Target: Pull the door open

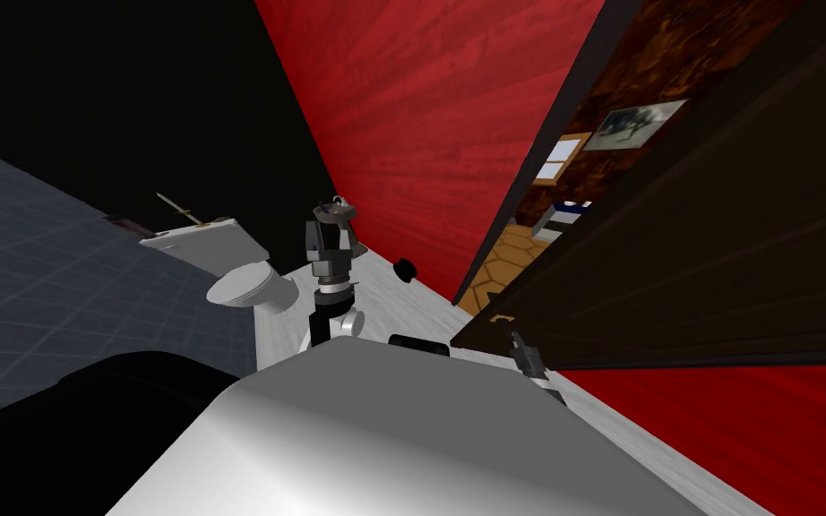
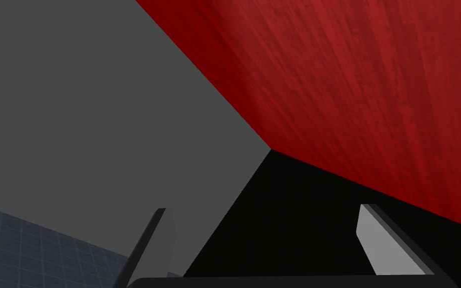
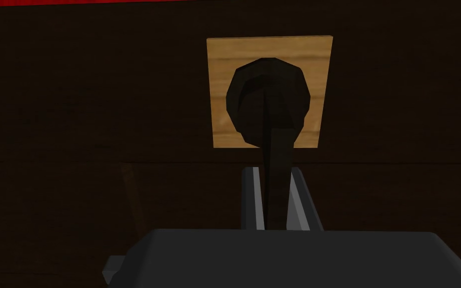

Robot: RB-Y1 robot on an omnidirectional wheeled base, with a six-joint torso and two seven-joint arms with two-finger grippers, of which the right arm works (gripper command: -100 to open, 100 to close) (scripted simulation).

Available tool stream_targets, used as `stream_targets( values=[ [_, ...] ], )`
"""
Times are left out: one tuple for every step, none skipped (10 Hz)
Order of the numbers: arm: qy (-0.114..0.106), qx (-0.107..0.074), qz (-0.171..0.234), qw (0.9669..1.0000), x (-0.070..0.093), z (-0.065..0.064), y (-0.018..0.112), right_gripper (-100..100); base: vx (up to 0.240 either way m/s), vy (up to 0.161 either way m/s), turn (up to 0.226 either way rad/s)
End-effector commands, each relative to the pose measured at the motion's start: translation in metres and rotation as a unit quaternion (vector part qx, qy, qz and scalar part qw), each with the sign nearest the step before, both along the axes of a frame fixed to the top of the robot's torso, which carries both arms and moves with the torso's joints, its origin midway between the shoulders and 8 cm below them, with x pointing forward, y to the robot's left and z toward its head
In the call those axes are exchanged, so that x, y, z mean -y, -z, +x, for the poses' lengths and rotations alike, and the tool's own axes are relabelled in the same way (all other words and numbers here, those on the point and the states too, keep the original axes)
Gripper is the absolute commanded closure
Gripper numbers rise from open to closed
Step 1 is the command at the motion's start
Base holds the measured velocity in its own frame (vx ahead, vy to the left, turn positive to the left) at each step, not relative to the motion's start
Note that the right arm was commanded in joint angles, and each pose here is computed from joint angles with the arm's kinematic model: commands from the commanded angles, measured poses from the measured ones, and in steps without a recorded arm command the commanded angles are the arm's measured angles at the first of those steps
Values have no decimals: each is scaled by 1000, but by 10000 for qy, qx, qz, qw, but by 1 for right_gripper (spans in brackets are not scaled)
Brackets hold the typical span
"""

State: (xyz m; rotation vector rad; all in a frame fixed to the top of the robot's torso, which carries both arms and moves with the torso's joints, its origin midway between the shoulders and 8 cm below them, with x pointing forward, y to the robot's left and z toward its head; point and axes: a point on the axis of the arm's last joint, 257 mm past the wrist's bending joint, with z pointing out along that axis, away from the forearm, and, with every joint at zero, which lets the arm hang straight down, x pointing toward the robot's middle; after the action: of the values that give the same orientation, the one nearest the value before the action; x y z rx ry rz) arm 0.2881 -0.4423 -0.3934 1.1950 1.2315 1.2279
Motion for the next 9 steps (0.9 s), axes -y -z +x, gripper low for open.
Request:
stream_targets(
  values=[
    [-46, -1, 6, 10000, 0, -8, 0, 100, -211, -98, 183],
    [-79, 1, 8, 10000, 0, -14, 0, 100, -215, -88, 215],
    [-97, 3, 9, 10000, 0, -17, -1, 100, -243, -74, 170],
    [-117, 4, 10, 9999, 0, -21, -1, 100, -240, -41, 148],
    [-104, 4, 4, 9999, 0, -17, -1, 100, -100, -15, 21],
    [-117, -15, 4, 9999, 0, -18, 0, 100, -166, -24, 168],
    [-120, -14, 4, 9999, 0, -18, 0, 100, -222, -88, 163],
    [-132, -12, 5, 9999, 0, -18, 0, 100, -226, -99, 171],
    [-141, -10, 6, 9999, 0, -18, 0, 100, -201, -67, 183]
  ],
)
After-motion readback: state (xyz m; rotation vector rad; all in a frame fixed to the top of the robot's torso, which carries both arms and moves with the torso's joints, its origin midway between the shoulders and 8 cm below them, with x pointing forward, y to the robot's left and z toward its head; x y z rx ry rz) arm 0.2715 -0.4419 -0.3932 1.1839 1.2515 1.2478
